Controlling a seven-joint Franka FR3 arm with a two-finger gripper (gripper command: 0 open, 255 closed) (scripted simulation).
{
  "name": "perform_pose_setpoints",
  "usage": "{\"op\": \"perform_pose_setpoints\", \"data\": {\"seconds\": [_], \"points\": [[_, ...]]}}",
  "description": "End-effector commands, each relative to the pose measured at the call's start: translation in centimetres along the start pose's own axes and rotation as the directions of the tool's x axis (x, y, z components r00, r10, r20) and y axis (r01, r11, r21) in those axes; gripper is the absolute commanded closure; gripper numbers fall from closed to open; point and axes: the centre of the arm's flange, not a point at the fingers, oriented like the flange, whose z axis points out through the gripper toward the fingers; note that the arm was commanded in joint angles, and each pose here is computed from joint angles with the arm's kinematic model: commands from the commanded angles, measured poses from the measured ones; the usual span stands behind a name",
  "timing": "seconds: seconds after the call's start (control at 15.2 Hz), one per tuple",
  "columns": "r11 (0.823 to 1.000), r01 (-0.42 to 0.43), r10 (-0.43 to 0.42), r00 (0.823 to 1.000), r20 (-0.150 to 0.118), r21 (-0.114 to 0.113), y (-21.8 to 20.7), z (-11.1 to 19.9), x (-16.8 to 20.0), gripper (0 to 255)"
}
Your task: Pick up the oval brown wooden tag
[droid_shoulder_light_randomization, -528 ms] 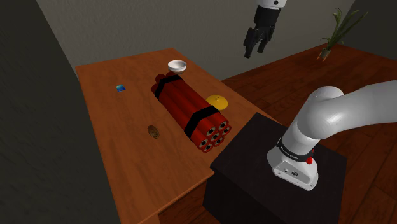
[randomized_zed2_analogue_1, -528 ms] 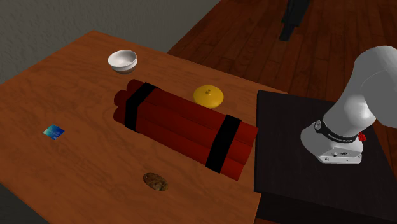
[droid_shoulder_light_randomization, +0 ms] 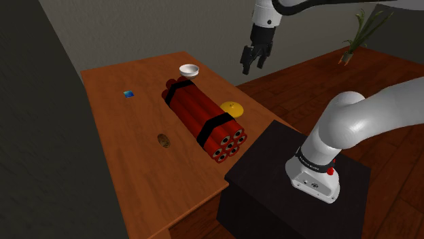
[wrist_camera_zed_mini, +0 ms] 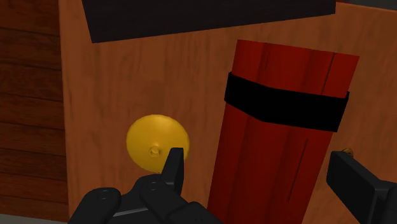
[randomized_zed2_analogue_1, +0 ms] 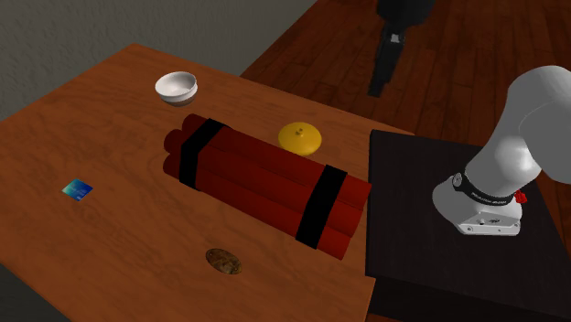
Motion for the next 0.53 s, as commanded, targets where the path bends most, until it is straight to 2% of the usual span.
{"op": "perform_pose_setpoints", "data": {"seconds": [0.0, 0.46], "points": [[1.000, 0.005, -0.005, 1.000, -0.001, -0.003, -1.6, 1.9, 1.3, 0], [1.000, 0.023, -0.023, 1.000, -0.001, -0.016, -7.2, 8.1, 5.5, 0]]}}
